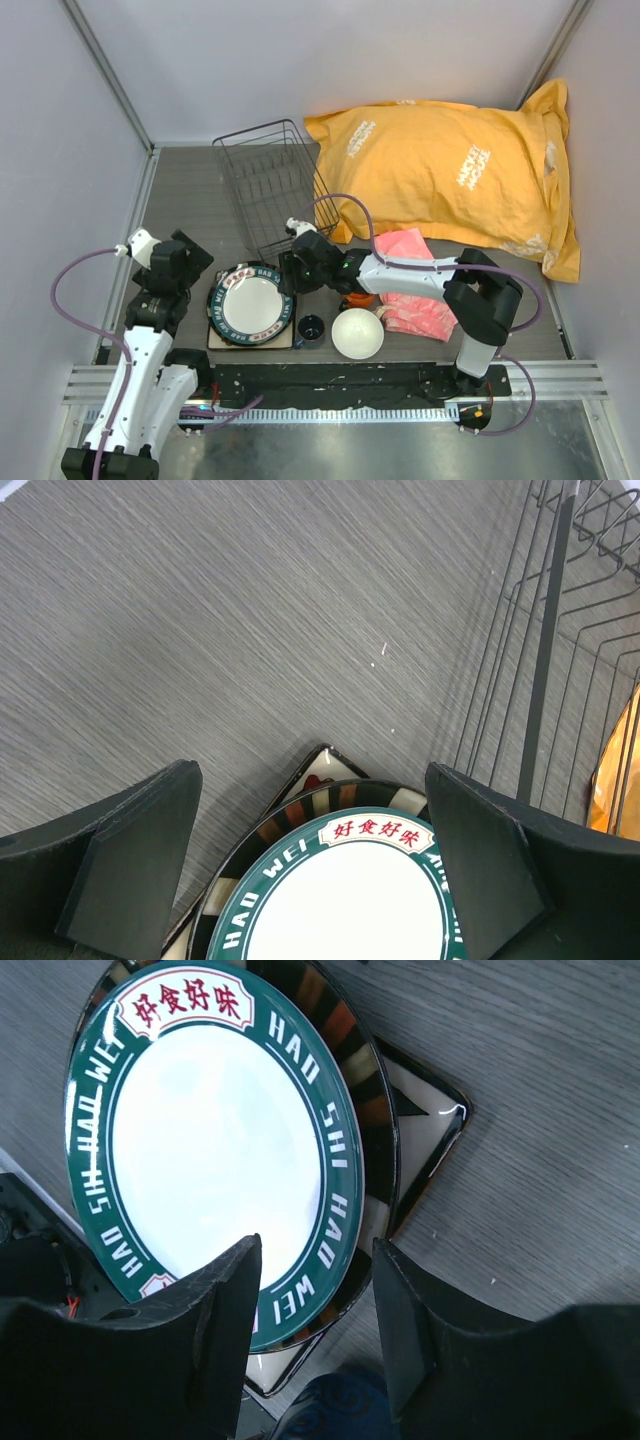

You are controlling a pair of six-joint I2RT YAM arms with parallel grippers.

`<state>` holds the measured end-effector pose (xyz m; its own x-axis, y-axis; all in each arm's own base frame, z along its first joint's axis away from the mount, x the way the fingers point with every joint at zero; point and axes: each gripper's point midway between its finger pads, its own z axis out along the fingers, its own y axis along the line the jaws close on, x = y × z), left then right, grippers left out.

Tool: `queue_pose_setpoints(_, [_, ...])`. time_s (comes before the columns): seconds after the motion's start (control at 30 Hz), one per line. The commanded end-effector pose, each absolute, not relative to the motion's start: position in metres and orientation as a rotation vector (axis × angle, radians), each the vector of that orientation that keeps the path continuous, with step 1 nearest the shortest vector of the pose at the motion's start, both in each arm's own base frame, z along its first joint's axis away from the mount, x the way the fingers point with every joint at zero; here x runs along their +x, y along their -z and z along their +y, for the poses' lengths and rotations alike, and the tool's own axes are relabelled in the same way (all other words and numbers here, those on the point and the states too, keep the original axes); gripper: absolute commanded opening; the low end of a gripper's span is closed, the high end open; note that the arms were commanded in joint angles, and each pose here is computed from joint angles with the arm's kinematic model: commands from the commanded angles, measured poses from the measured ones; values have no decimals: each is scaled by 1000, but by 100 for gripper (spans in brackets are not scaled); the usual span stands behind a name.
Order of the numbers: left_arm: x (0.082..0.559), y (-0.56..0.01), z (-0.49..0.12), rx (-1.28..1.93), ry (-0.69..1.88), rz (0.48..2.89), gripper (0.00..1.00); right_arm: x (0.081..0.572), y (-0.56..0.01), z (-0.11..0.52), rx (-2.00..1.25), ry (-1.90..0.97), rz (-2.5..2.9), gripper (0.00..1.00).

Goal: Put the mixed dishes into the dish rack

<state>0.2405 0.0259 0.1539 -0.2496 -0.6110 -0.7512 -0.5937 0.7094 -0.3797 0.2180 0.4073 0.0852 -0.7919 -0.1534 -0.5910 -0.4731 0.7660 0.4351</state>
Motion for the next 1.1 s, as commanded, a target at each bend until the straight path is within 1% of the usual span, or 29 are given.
queue_pose_setpoints(0.0, [241, -153, 24, -938, 46, 1925, 100, 219, -106, 427, -463, -903, 2359, 53])
queue_pose_setpoints(0.87, [239, -147, 23, -943, 48, 1939, 100, 215, -69, 424, -432, -861, 2453, 52])
queue_pose_setpoints(1.07, [240, -145, 22, -943, 46, 1945, 99, 213, -62, 415, -323, -848, 2495, 51])
